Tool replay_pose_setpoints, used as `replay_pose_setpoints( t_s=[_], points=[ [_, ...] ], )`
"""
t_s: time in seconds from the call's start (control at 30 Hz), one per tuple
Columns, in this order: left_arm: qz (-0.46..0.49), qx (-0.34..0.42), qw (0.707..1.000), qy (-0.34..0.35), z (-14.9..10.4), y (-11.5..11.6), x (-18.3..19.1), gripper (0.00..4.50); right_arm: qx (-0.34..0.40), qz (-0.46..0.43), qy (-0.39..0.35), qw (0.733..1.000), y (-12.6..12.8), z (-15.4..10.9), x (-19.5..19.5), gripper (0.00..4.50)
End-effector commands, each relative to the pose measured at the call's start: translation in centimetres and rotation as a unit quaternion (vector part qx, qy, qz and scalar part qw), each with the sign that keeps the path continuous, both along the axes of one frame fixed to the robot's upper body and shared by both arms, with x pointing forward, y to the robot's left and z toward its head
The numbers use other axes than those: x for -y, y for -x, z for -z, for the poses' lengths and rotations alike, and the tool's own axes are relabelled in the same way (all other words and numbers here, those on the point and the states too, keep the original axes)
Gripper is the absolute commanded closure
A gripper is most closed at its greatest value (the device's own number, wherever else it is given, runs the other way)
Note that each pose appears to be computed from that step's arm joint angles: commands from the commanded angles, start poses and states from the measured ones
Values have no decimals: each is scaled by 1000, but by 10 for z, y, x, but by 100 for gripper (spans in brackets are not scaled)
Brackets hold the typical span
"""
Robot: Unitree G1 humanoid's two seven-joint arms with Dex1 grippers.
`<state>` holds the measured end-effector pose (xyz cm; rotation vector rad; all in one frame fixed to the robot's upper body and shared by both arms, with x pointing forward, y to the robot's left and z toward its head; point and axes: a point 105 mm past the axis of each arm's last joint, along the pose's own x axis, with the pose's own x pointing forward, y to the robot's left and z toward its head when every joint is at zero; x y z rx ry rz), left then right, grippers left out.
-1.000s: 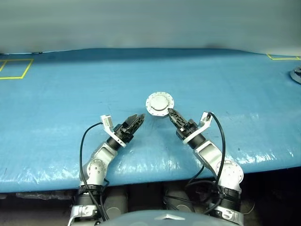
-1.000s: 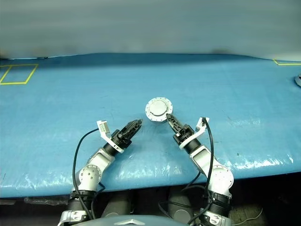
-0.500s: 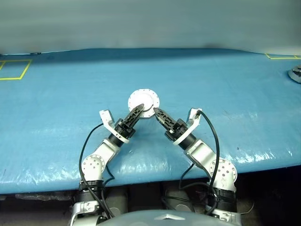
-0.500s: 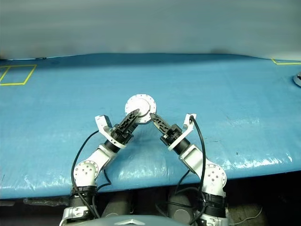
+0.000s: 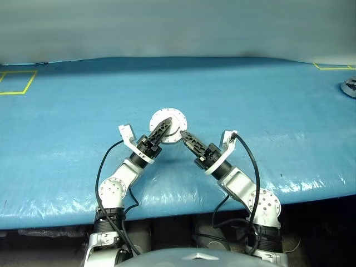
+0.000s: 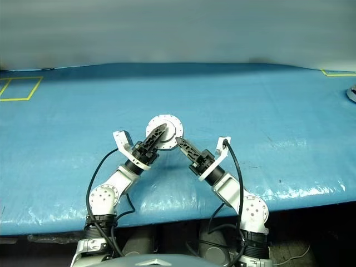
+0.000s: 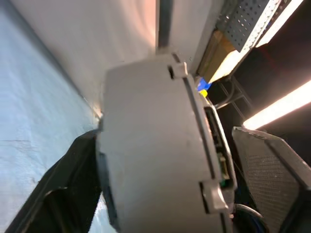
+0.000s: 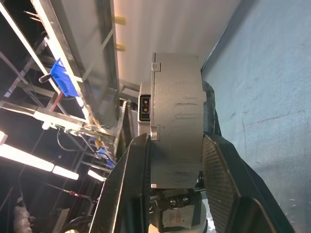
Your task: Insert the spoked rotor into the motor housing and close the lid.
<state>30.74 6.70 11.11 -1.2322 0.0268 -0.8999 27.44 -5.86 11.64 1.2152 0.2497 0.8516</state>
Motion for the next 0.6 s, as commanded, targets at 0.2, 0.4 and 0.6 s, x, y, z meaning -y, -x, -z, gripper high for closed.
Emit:
replay_pose_setpoints(
  t_s=[0.2, 0.4, 0.6],
  points=[
    [11, -4, 1000, -7, 2, 4, 10, 194, 33, -1, -33, 999, 1, -22, 1, 334],
    [-14, -18, 1000, -19, 8, 0, 8, 194, 21, 45, -10, 999, -13, -12, 9, 300],
    [-61, -25, 997, -51, 15, -7, -5, 194, 22, 163, 6, 986, -37, -18, 30, 139]
  ],
)
